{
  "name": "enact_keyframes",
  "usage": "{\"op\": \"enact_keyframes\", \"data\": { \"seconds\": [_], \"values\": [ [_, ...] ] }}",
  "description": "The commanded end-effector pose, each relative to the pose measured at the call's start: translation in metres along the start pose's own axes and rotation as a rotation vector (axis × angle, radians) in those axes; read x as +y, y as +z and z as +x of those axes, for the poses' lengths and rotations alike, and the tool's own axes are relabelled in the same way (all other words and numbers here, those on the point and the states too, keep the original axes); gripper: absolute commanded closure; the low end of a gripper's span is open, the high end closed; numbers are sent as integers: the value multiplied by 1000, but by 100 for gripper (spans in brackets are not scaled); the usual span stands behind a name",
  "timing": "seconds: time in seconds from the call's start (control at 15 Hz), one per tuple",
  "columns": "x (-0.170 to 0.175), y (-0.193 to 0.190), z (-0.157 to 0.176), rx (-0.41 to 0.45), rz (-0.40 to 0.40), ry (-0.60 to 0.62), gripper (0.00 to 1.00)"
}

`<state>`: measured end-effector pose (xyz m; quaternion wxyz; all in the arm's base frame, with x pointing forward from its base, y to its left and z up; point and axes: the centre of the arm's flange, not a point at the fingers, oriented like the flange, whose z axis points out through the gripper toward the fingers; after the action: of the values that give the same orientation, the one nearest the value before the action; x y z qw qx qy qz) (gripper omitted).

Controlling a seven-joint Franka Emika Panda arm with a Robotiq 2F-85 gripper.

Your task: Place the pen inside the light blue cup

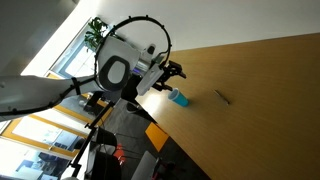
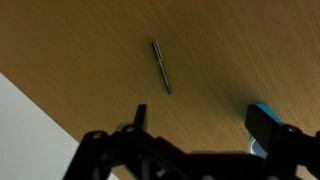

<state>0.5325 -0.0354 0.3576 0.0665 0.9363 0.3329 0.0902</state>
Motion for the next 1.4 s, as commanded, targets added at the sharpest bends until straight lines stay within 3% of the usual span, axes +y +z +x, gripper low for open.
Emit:
{"op": "enact_keyframes", "data": {
  "seconds": [0.0, 0.67, 1.33],
  "values": [
    [7, 17, 7, 29, -24, -20, 0],
    [67, 99, -1, -9, 45, -236, 0],
    [51, 167, 9, -90, 64, -327, 0]
  ]
}}
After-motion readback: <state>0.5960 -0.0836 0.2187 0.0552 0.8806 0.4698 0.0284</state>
